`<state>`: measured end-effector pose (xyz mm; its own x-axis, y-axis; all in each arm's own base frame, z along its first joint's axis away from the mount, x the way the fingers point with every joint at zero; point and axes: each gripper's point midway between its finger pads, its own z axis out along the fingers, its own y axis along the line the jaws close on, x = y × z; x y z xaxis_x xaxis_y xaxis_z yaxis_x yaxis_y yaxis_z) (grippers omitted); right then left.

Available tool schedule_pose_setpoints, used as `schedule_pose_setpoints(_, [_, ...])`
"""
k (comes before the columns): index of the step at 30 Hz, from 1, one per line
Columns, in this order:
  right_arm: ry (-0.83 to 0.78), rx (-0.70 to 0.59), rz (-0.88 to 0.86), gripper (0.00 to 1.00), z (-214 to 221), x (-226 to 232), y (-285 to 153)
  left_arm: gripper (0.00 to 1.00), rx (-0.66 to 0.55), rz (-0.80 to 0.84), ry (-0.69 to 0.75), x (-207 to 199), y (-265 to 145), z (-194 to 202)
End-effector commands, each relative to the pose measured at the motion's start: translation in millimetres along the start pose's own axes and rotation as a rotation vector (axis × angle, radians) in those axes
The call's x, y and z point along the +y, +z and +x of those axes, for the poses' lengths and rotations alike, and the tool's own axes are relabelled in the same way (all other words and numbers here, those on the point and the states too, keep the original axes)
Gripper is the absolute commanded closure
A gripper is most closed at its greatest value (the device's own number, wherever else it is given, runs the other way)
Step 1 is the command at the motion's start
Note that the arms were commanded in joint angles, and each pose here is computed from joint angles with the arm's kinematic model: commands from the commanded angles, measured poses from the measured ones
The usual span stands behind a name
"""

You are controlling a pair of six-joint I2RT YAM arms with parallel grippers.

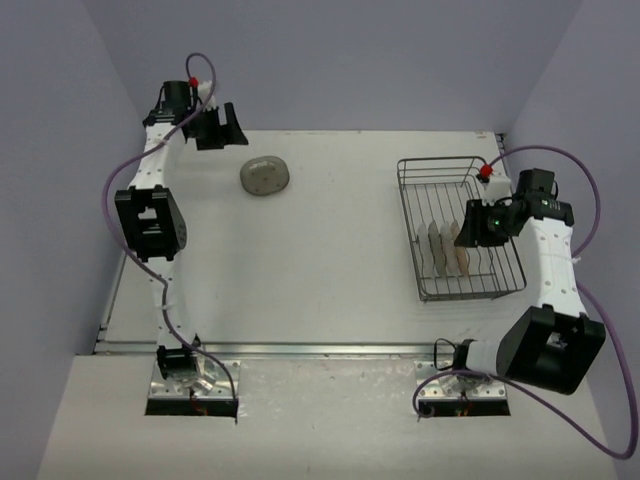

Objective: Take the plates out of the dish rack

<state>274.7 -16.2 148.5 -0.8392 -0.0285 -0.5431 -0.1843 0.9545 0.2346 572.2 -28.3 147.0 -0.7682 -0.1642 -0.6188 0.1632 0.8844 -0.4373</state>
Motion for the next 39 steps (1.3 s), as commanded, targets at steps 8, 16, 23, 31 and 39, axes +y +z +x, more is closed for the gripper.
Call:
schedule_pose_setpoints(8, [-0.044,0.050,-0.039,0.64,-6,-18,15,0.18,-0.209,0.088,0.270,-132,-131,-27])
schedule_pose_setpoints(16, [-0.060,0.071,-0.098,0.72,-9,-23,36,0.18,-0.211,0.097,0.280,-140,-149,-10])
schedule_pose_setpoints(23, [-0.078,0.044,-0.192,0.97,-23,-2,19,0.18,-0.198,0.101,0.268,-139,-148,-3])
schedule_pose_setpoints(31, [-0.057,-0.070,-0.336,1.00,-70,44,-45,0.16,-0.207,0.144,0.243,-149,-150,-7])
schedule_pose_setpoints(39, [-0.429,-0.305,-0.406,1.00,-113,94,-113,0.14,-0.176,0.298,0.231,-186,-162,5])
